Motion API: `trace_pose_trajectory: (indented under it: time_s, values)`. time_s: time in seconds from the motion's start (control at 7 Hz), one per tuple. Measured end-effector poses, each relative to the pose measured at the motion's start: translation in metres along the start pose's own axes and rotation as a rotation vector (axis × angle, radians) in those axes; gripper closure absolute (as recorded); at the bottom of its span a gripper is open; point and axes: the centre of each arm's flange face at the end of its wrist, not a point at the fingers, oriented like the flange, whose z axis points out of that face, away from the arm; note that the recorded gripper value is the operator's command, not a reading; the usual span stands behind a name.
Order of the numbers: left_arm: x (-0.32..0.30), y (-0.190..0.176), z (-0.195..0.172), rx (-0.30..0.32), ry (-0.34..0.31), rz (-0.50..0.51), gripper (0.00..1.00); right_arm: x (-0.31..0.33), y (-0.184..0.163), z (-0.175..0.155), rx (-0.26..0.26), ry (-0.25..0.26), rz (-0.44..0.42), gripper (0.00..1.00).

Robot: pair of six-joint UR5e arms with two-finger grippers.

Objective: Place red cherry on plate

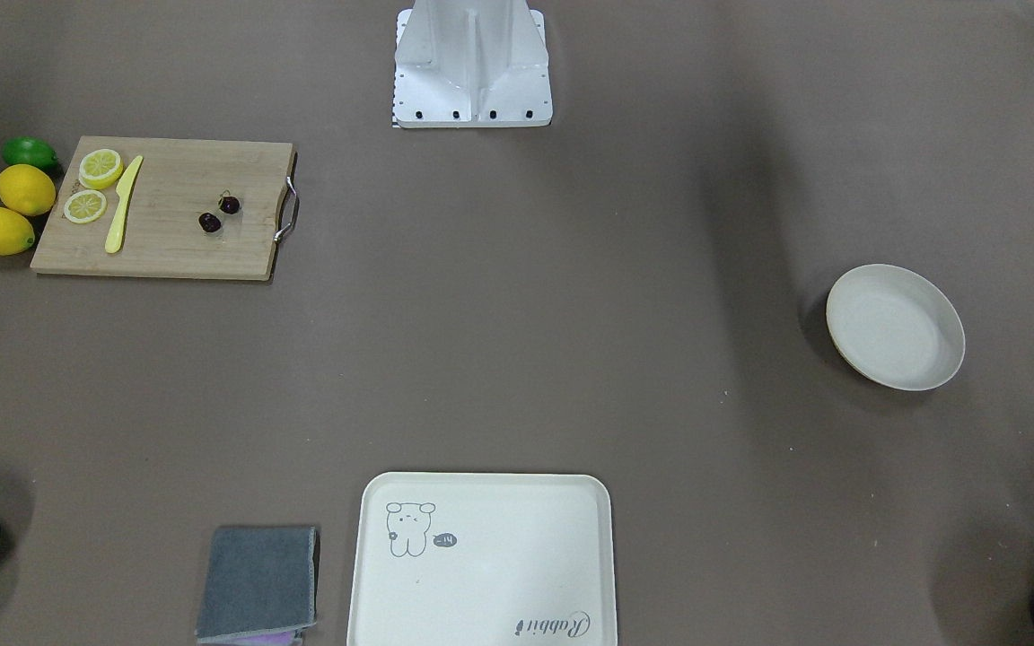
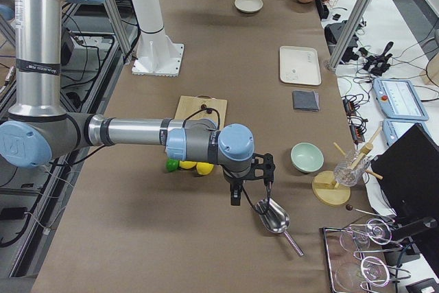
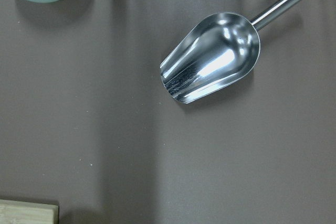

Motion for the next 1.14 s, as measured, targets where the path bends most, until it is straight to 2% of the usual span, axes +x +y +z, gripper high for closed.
trace_pose_trajectory:
  time_s: [1.14]
  values:
    - [-0.0041, 0.002, 0.0042, -0.01, -0.003, -0.01, 0.02, 0.0087, 0.0078, -0.0057, 0.012, 0.008, 0.02, 0.0]
